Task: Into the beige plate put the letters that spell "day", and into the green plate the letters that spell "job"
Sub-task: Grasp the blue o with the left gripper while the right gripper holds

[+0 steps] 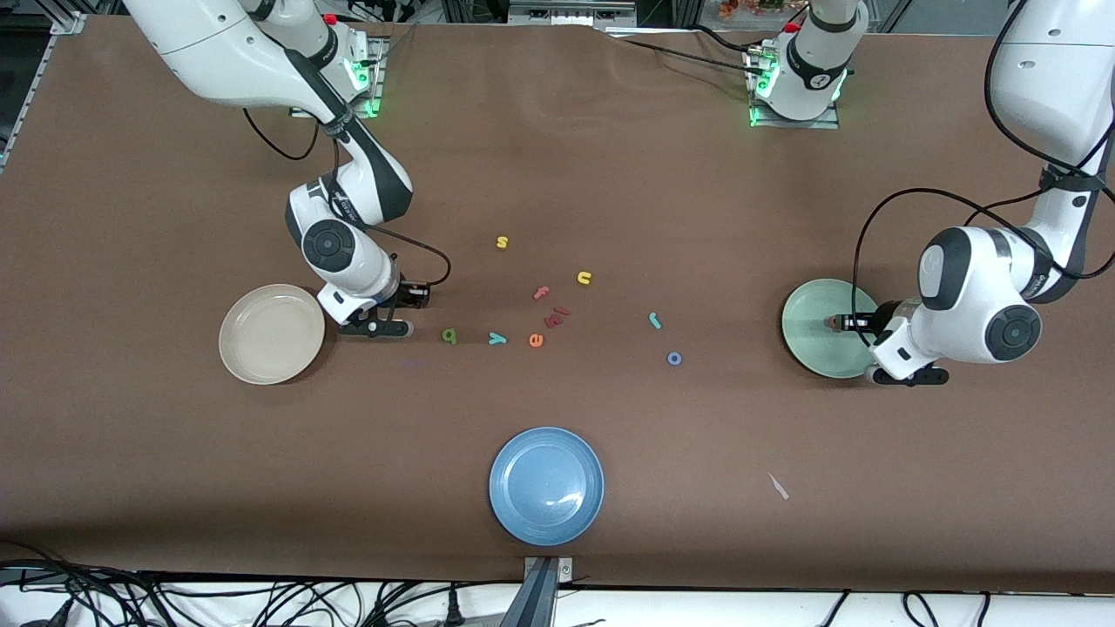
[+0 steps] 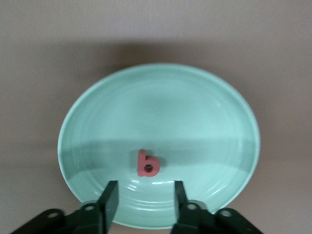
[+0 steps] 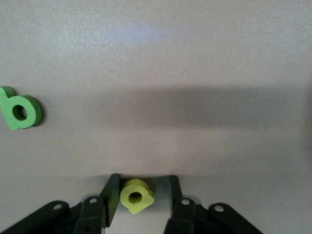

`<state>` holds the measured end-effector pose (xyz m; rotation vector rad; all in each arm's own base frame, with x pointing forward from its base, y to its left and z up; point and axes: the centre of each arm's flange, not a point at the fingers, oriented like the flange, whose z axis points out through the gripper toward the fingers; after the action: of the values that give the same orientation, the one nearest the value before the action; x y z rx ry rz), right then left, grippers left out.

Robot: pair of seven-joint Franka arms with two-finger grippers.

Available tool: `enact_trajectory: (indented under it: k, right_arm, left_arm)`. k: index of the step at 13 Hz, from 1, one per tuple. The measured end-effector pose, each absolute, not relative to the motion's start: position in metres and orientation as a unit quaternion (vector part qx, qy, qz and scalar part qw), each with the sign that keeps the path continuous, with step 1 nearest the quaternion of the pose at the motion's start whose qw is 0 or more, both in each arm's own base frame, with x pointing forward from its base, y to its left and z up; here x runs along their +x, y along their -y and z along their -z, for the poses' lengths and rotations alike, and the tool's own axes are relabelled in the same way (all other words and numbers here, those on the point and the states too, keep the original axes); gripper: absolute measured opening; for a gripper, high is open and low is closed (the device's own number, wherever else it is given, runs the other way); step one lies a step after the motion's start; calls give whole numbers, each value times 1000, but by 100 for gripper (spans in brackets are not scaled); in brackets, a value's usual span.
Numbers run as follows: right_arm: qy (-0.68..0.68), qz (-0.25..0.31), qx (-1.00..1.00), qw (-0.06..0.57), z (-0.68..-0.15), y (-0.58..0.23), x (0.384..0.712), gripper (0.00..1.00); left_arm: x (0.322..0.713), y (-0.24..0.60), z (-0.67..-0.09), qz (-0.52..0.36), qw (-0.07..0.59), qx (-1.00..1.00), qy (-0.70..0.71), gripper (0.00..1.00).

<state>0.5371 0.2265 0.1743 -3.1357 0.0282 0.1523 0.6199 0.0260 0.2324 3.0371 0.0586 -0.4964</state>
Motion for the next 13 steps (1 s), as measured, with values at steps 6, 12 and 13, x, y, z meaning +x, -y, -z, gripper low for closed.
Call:
enact_trajectory:
  k: [6,12,13]
  right_arm:
    - [-9,-48,-999,1,-175,-227,537,44]
    - [-11,-48,-999,2,-175,-230,536,42]
    - [-11,-48,-999,2,-175,-230,536,42]
  left_arm:
    - [640,117,-305,117,62,981,-145,99]
    - [656,217,-279,91,81,949,-291,95]
    - [656,231,-268,98,79,946,-299,89]
